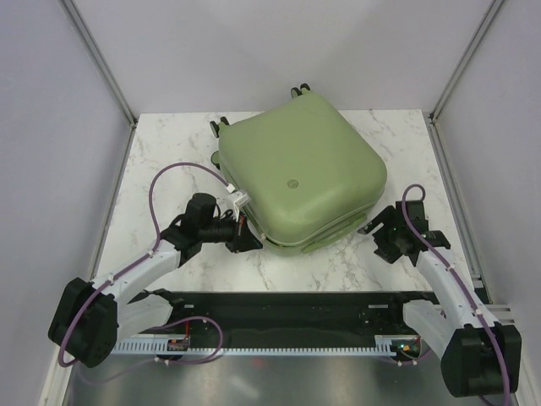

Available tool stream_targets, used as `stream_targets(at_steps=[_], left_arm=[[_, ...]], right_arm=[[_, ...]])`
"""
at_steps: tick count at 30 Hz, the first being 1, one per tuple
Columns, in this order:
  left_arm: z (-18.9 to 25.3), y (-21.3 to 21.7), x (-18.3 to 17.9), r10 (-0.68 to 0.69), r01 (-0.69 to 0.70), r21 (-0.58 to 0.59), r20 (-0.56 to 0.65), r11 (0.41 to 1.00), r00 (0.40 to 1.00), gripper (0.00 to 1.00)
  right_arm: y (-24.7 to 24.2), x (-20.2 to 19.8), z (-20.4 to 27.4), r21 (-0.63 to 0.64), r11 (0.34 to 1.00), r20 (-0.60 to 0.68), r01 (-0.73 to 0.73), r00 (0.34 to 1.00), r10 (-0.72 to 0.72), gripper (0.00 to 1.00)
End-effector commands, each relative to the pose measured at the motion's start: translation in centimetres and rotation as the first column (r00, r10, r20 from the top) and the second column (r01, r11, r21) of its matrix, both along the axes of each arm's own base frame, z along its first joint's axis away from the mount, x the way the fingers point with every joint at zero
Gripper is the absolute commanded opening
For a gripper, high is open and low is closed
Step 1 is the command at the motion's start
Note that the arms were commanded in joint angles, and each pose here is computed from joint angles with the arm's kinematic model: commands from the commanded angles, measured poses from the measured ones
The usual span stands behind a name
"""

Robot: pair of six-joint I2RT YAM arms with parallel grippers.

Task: Pack the luggage
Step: Zip the luggage at the center of the board.

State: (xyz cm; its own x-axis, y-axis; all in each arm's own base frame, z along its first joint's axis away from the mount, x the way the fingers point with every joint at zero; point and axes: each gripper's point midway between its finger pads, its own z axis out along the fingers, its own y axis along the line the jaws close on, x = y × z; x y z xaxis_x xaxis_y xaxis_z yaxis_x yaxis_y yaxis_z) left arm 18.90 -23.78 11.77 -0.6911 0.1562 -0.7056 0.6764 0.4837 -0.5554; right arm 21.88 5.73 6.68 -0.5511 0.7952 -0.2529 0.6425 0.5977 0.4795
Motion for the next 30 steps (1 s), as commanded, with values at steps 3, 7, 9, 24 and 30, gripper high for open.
stream_targets(at_steps=[3,7,9,24,30], left_arm=[[5.1,-1.1,3.8,0.047,-0.024,-0.103,0.227,0.994,0.973,0.02],[4.8,-1.0,3.7,0.044,-0.023,-0.096,0.222,0.995,0.974,0.02],[4.8,-1.1,3.6,0.04,-0.018,-0.097,0.222,0.995,0.974,0.02],[4.7,-2.2,2.0,-0.044,0.068,-0.092,0.239,0.993,0.97,0.02],[5.2,-3.8,0.0,-0.099,0.123,-0.063,0.302,0.99,0.948,0.02]], right_arm=[[2.9,1.8,2.0,0.098,0.995,0.117,-0.01,0.993,-0.001,0.83],[3.2,2.3,1.9,0.084,0.996,0.129,-0.012,0.992,0.001,0.83],[3.3,2.9,1.4,0.088,0.996,0.132,-0.01,0.991,-0.001,0.83],[4.7,6.8,-0.3,0.047,0.999,0.159,0.022,0.987,-0.029,0.0],[5.2,6.4,-0.2,0.009,0.994,0.152,0.109,0.982,-0.109,0.0]])
